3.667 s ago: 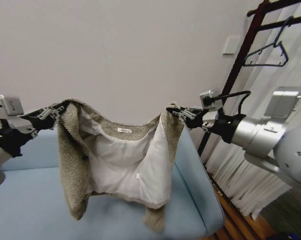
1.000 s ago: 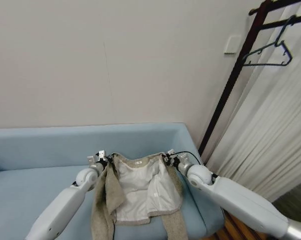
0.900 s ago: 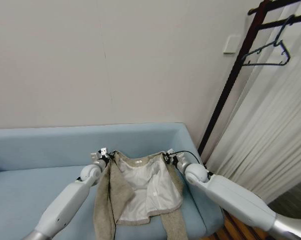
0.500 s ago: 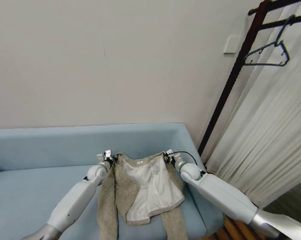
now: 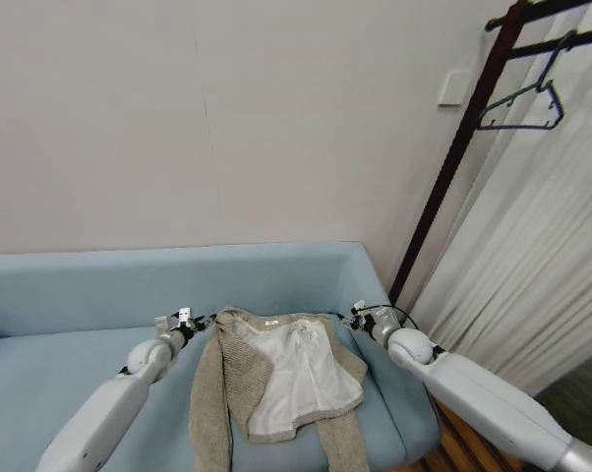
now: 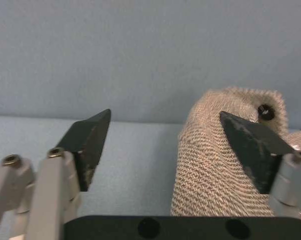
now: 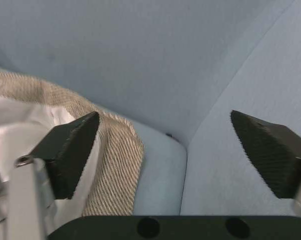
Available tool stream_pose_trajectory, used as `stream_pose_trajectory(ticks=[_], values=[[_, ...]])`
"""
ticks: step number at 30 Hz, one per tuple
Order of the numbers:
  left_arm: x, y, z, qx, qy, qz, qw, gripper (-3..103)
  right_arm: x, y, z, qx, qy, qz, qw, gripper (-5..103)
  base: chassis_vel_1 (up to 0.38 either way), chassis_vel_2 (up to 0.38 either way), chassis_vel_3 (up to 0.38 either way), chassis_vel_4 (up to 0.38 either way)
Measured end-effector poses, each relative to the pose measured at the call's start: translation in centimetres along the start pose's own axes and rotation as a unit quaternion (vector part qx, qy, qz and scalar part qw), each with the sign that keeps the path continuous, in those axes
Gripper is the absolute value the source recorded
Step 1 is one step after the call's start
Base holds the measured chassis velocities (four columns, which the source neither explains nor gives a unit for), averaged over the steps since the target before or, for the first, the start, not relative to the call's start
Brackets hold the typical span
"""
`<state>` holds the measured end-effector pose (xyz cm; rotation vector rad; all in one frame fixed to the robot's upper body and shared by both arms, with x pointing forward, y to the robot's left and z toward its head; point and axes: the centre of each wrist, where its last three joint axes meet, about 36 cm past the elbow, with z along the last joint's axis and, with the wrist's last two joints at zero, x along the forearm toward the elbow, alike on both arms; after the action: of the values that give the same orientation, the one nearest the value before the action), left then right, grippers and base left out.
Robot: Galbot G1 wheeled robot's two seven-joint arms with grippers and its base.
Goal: Pick up the clothes from the sofa and hang them on the clothes hanger.
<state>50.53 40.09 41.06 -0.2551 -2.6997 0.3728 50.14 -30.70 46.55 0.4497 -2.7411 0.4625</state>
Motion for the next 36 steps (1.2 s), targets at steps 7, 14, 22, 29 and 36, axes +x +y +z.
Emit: stream_pose_trajectory(ticks=[7, 14, 22, 29, 36], values=[[3.4, 2.1, -0.5, 0.001, -0.043, 0.03, 0.9986, 98, 3.1, 2.8, -2.2, -0.023, -0.036, 0.001, 0.999, 100, 0.0, 0.0, 0.0, 0.0], [8.4, 0.6, -0.3, 0.0, -0.071, 0.025, 0.9972, 100, 7.0, 6.0, -4.4, -0.059, -0.06, -0.005, 0.996, 100, 0.0, 0.0, 0.0, 0.0], [14.6, -9.5, -0.8, -0.006, -0.091, -0.012, 0.9957, 100, 10.8, 6.9, -5.1, -0.096, -0.072, -0.008, 0.993, 100, 0.0, 0.0, 0.0, 0.0], [17.3, -15.8, 0.8, -0.037, -0.05, -0.061, 0.9962, 100, 13.5, 8.5, -5.1, -0.118, -0.087, -0.018, 0.989, 100, 0.0, 0.0, 0.0, 0.0], [15.6, -17.6, 5.0, -0.065, 0.011, -0.044, 0.9968, 100, 14.7, 10.2, -4.3, -0.126, -0.087, -0.028, 0.988, 100, 0.0, 0.0, 0.0, 0.0]])
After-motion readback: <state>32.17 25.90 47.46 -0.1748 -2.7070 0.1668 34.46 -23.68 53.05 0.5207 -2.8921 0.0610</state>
